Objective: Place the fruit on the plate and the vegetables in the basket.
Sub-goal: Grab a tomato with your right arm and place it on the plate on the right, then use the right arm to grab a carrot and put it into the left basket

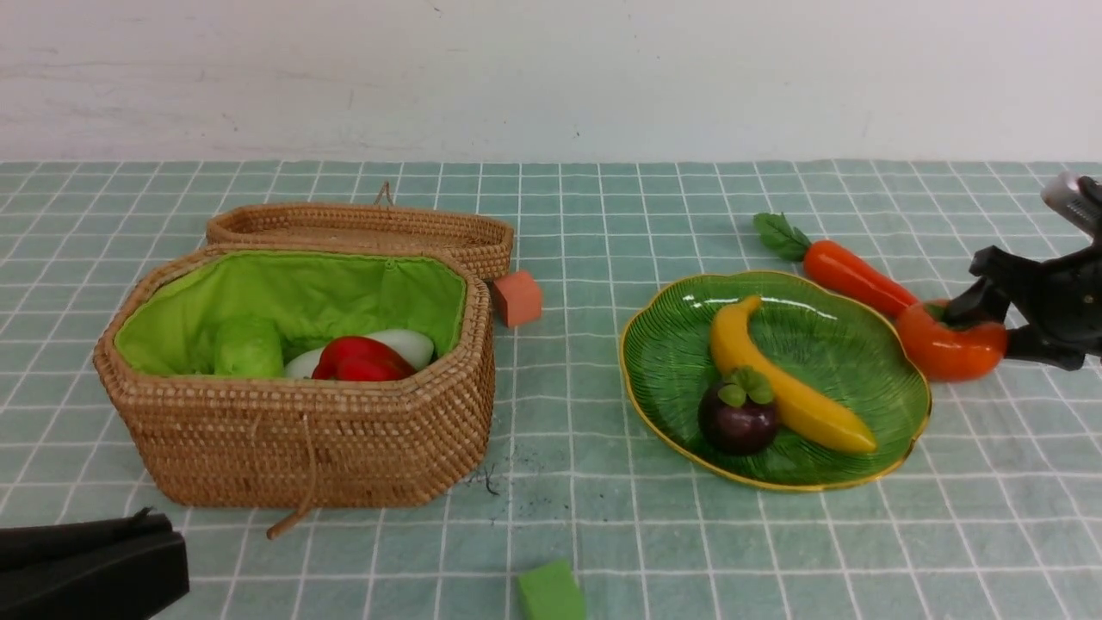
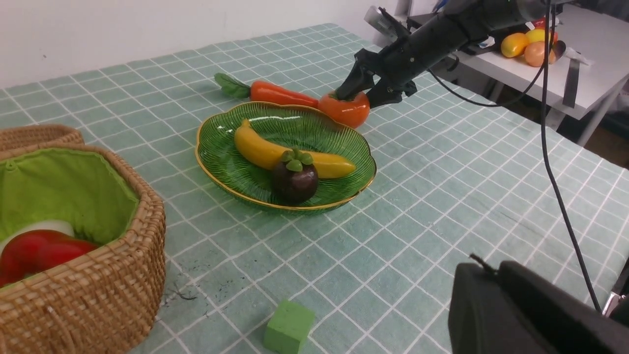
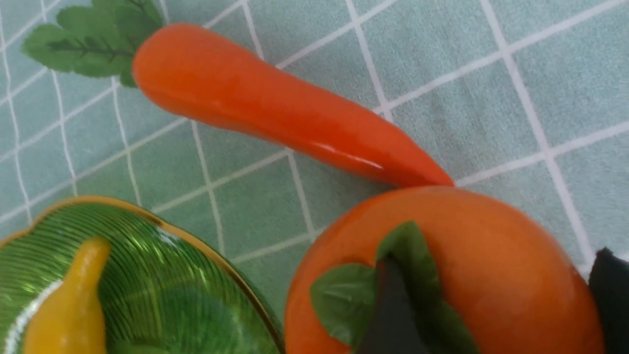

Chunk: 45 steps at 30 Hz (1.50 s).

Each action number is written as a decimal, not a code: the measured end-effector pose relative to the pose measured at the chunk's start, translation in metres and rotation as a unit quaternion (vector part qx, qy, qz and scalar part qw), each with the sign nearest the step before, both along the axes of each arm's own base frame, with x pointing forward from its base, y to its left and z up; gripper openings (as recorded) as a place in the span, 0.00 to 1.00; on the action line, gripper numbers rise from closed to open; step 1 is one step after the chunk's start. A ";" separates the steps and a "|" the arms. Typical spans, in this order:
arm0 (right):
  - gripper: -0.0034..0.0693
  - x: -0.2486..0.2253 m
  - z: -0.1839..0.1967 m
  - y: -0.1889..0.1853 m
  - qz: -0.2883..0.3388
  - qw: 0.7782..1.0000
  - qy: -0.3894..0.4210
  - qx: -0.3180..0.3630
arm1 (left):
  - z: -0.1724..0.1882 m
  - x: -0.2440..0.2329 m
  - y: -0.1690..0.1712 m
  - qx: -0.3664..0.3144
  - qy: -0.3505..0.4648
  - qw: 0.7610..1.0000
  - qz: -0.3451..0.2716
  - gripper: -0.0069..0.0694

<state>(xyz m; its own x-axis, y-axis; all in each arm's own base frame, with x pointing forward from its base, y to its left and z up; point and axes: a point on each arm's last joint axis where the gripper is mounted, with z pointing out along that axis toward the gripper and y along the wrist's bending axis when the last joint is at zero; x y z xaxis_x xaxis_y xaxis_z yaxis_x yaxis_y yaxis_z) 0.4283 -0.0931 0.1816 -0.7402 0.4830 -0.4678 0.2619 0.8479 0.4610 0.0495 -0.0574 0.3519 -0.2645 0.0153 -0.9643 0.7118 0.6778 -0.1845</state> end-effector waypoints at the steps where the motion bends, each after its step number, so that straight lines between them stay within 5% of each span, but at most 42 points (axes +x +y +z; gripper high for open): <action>1: 0.70 -0.001 0.000 0.000 0.001 1.000 0.000 -0.002 | 0.000 0.000 0.000 0.000 0.000 1.000 0.000 0.14; 10: 0.70 -0.032 0.067 -0.005 0.049 0.997 -0.019 -0.051 | 0.001 0.000 0.000 -0.005 -0.003 1.000 0.001 0.14; 18: 0.69 -0.034 0.076 0.095 0.215 0.976 -0.001 -0.026 | 0.002 0.000 0.000 -0.007 -0.006 1.000 0.002 0.14; 24: 0.69 -0.027 0.060 0.122 0.255 0.964 0.002 -0.079 | 0.002 0.000 0.000 -0.008 -0.007 1.000 0.002 0.14; 27: 0.75 -0.023 0.059 0.122 0.249 0.964 -0.010 -0.096 | 0.002 0.001 0.000 -0.008 -0.008 1.000 0.002 0.14; 30: 0.94 -0.021 0.063 0.121 0.247 0.963 -0.019 -0.102 | 0.003 0.001 0.000 -0.010 -0.011 1.000 0.003 0.14; 34: 0.97 -0.019 0.072 0.121 0.254 0.962 -0.024 -0.100 | 0.004 0.001 0.000 -0.011 -0.022 1.000 0.006 0.14; 45: 0.57 0.016 0.110 0.069 0.266 0.942 -0.054 -0.198 | 0.009 0.003 0.001 -0.026 -0.047 0.998 0.012 0.14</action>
<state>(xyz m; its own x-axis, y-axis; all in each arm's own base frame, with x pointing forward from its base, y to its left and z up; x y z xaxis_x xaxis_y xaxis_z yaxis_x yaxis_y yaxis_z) 0.4445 -0.0241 0.2912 -0.7657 -0.1706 -0.6202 -0.2789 0.9569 0.0810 0.0524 -0.0566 0.3610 -0.1715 -0.0399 -0.9844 0.7110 0.6867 -0.1517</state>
